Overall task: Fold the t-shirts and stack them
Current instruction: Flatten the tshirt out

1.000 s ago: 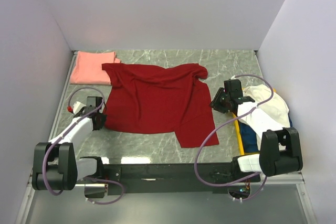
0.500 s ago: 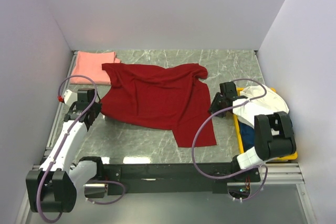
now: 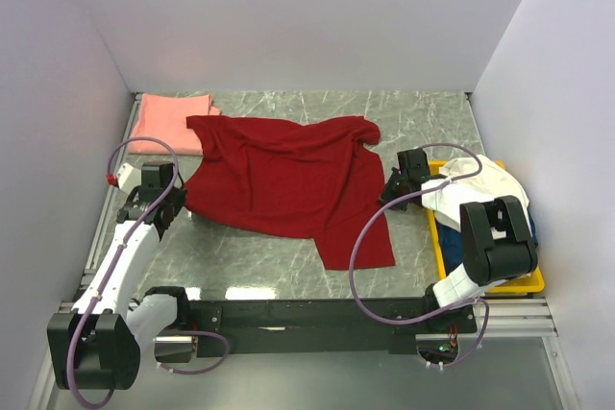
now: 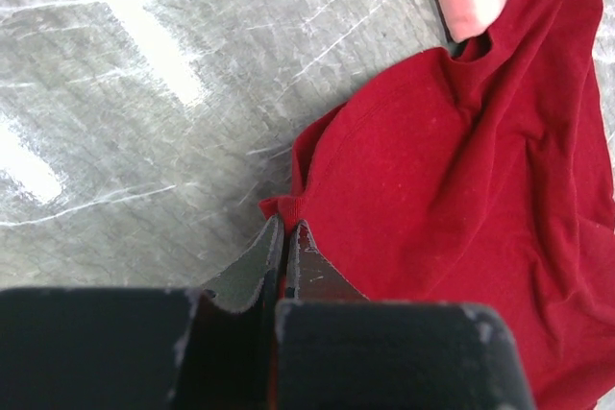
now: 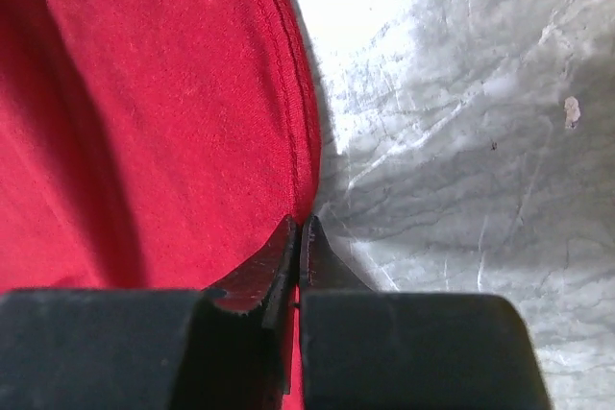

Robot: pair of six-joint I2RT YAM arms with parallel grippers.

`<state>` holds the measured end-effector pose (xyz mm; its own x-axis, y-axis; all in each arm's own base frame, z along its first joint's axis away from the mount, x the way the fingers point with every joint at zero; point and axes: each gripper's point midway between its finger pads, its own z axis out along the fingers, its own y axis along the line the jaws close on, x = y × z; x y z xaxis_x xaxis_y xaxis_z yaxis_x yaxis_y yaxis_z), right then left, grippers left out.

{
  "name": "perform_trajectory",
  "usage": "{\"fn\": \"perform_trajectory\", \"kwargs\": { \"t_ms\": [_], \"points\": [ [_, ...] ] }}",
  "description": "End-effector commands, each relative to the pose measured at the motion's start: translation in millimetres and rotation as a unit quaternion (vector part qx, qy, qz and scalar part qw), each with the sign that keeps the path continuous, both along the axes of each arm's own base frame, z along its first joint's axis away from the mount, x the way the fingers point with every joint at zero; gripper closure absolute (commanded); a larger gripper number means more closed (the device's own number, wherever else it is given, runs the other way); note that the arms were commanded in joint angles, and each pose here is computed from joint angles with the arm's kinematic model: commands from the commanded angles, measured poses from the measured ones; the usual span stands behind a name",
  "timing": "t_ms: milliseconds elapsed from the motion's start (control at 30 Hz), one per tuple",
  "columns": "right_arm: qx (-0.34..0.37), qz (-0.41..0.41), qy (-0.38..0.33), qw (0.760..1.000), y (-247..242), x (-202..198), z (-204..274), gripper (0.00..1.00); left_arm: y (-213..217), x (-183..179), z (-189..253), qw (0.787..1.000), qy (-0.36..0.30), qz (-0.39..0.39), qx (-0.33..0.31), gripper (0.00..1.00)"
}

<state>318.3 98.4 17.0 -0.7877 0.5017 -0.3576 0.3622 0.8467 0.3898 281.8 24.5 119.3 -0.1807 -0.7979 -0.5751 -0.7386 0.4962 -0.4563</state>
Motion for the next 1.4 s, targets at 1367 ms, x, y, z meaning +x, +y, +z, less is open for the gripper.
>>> {"fn": "perform_trajectory", "kwargs": {
  "t_ms": [1367],
  "points": [
    [0.054,-0.054,-0.526,0.847,-26,1,519,1.00,-4,58,416,0.884,-0.445,-0.073,0.122,0.99]
  ]
}}
